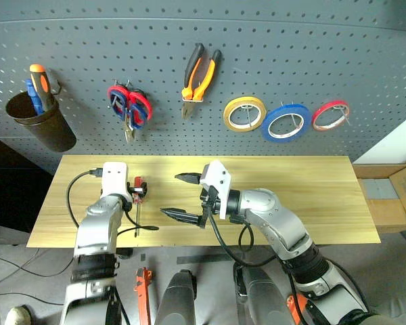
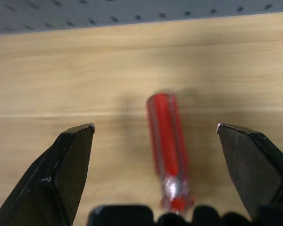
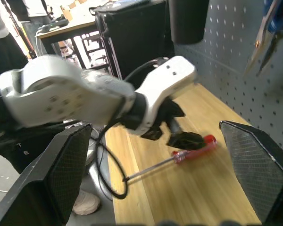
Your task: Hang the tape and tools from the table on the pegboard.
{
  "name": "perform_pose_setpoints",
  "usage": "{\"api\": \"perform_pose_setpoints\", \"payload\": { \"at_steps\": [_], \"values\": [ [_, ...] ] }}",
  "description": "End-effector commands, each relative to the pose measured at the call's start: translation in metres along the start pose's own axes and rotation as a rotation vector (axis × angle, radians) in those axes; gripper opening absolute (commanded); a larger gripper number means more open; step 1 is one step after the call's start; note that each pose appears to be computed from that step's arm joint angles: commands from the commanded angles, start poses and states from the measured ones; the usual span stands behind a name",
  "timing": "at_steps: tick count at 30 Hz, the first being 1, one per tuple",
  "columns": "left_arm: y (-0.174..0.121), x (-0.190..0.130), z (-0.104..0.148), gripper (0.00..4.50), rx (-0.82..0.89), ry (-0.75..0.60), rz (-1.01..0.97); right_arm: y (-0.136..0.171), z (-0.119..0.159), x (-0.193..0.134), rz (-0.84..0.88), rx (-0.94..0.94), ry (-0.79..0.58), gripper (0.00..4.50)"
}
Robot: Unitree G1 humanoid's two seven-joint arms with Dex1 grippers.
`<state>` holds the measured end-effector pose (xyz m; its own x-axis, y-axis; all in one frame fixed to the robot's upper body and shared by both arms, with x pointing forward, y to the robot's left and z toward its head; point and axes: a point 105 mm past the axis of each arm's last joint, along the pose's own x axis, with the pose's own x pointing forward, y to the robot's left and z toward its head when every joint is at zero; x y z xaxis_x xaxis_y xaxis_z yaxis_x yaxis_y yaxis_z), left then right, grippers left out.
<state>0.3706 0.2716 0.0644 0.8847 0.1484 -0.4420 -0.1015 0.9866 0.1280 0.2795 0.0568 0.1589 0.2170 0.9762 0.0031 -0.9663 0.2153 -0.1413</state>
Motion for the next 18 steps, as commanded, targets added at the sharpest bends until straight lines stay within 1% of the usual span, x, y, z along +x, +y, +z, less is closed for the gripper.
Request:
{"api": "perform_pose_setpoints", "payload": {
  "at_steps": [1, 5, 10, 13, 18],
  "values": [
    [0.003, 0.003, -0.009, 4.47, -0.041, 0.071, -0.006, 0.002, 0.014, 0.0, 0.002, -0.026, -0.039, 4.5],
    [-0.009, 0.003, -0.019, 4.47, -0.059, 0.134, -0.039, 0.0, 0.016, 0.001, -0.005, -0.021, -0.039, 4.5],
    [-0.011, 0.0, -0.018, 4.47, -0.051, 0.139, -0.036, 0.001, 0.015, 0.001, -0.009, -0.021, -0.038, 4.5],
    [-0.011, -0.001, -0.015, 3.91, -0.044, 0.129, -0.036, 0.0, 0.015, 0.002, -0.012, -0.022, -0.039, 4.5],
    [-0.004, 0.0, -0.01, 2.09, -0.049, 0.113, -0.019, -0.001, 0.015, 0.002, -0.016, -0.026, -0.039, 4.5]
  ]
}}
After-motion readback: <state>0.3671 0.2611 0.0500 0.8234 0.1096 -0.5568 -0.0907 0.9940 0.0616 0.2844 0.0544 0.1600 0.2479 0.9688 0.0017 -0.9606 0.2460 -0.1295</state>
